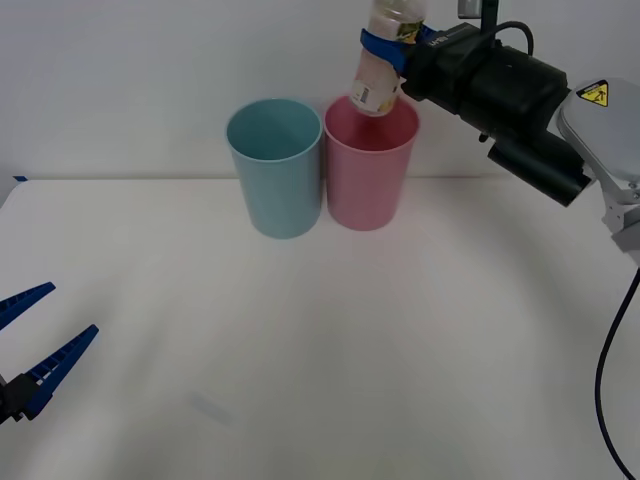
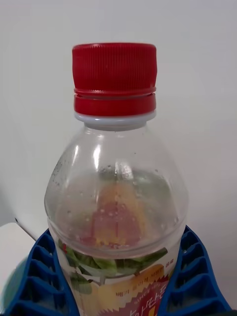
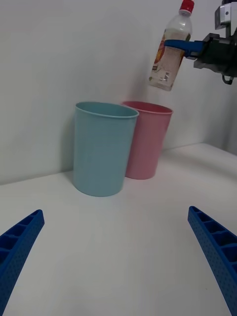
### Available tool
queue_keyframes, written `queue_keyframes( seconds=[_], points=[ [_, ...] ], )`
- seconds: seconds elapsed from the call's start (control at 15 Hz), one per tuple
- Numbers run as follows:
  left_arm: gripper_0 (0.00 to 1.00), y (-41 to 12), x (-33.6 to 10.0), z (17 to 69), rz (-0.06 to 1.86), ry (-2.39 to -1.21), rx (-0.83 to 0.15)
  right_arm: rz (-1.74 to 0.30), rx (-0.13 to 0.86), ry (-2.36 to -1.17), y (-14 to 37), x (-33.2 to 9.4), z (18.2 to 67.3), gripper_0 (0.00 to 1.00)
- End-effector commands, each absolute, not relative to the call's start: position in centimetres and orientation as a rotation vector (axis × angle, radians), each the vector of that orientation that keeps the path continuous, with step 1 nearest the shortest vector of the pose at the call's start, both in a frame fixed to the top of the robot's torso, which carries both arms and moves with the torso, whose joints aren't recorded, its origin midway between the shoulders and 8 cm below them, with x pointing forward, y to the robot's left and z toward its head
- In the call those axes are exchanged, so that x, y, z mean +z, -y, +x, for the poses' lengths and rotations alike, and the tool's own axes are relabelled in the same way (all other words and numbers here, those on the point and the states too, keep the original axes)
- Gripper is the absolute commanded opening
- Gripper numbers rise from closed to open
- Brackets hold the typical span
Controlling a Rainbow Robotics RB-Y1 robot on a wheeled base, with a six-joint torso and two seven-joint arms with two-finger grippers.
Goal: Grasp the object on the table and drop it into the matching bin: aluminum can to the light blue bin, PET bottle to the pink bin.
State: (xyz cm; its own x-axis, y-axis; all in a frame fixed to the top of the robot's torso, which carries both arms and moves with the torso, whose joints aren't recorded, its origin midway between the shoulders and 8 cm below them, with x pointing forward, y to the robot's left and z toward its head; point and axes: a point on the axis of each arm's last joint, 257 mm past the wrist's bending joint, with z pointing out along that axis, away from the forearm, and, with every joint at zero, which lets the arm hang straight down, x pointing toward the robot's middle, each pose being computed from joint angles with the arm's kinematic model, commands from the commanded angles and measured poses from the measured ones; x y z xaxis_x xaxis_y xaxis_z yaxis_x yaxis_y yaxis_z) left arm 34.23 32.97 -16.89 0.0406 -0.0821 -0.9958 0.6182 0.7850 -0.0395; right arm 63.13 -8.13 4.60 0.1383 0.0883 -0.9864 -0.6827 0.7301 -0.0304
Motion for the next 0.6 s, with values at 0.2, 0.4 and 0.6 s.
queue_keyframes(
  seconds=[0.2,0.4,0.6],
  points=[
    [1.00,-33.0,-16.9,34.2,0.465,-1.441,-0.567,-0.559,0.513,-1.371,8.5,3.1,66.2,0.00],
    [1.00,-33.0,-16.9,34.2,0.465,-1.441,-0.567,-0.566,0.486,-1.383,8.4,2.4,67.0,0.00],
    [1.00,-33.0,-16.9,34.2,0.465,-1.441,-0.567,-0.576,0.481,-1.381,8.4,2.3,66.9,0.97]
  ],
)
